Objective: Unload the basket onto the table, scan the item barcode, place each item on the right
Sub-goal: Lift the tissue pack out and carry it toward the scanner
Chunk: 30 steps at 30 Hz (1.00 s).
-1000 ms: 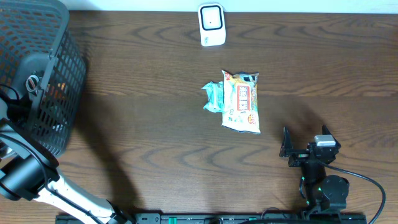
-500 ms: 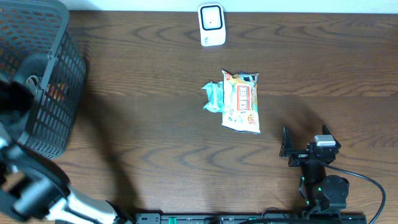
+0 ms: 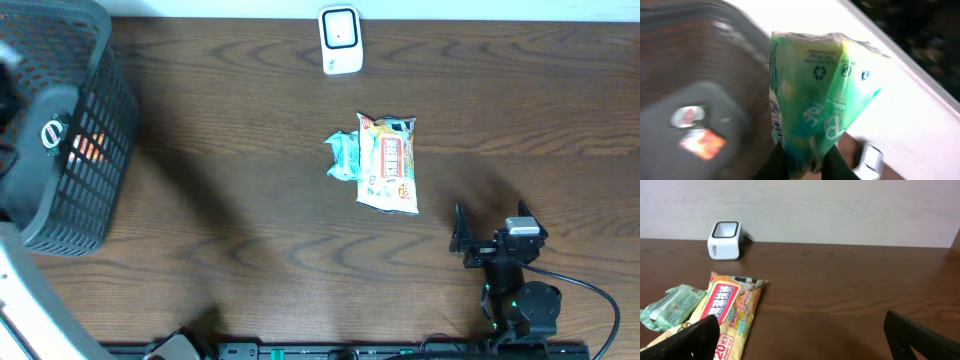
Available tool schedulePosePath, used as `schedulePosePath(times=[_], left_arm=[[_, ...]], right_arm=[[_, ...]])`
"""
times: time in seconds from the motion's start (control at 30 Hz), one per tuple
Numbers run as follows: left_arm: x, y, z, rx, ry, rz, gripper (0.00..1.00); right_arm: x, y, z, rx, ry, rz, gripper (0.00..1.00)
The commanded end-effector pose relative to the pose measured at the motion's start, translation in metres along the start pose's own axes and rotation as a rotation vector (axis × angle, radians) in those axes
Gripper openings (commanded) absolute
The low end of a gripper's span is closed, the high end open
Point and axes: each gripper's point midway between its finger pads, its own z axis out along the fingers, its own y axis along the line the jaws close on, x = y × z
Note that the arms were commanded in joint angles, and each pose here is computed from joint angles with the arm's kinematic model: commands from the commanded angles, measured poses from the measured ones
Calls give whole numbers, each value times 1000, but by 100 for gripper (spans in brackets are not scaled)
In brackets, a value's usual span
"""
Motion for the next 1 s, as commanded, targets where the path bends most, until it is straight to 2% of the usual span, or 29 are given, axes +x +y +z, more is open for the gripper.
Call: schedulePosePath(times=[0.0, 0.17, 0.5, 0.53, 0.73, 0.87, 0.97], left_arm=[[32, -62, 12, 193, 111, 48, 7], [82, -124, 21, 334, 221, 258, 7], [206, -160, 39, 251, 528, 438, 7], [233, -165, 44, 256, 607, 465, 7], [300, -170, 71, 240, 782, 522, 7], [346, -159, 94, 190, 907, 546, 8], [368, -148, 106, 152, 970, 551, 8]], right_arm=[[1, 0, 0, 1, 2, 2, 99], [1, 0, 0, 1, 2, 2, 99], [1, 0, 0, 1, 2, 2, 99], [1, 0, 0, 1, 2, 2, 99], [1, 0, 0, 1, 2, 2, 99], [1, 0, 0, 1, 2, 2, 99], [1, 0, 0, 1, 2, 2, 99]])
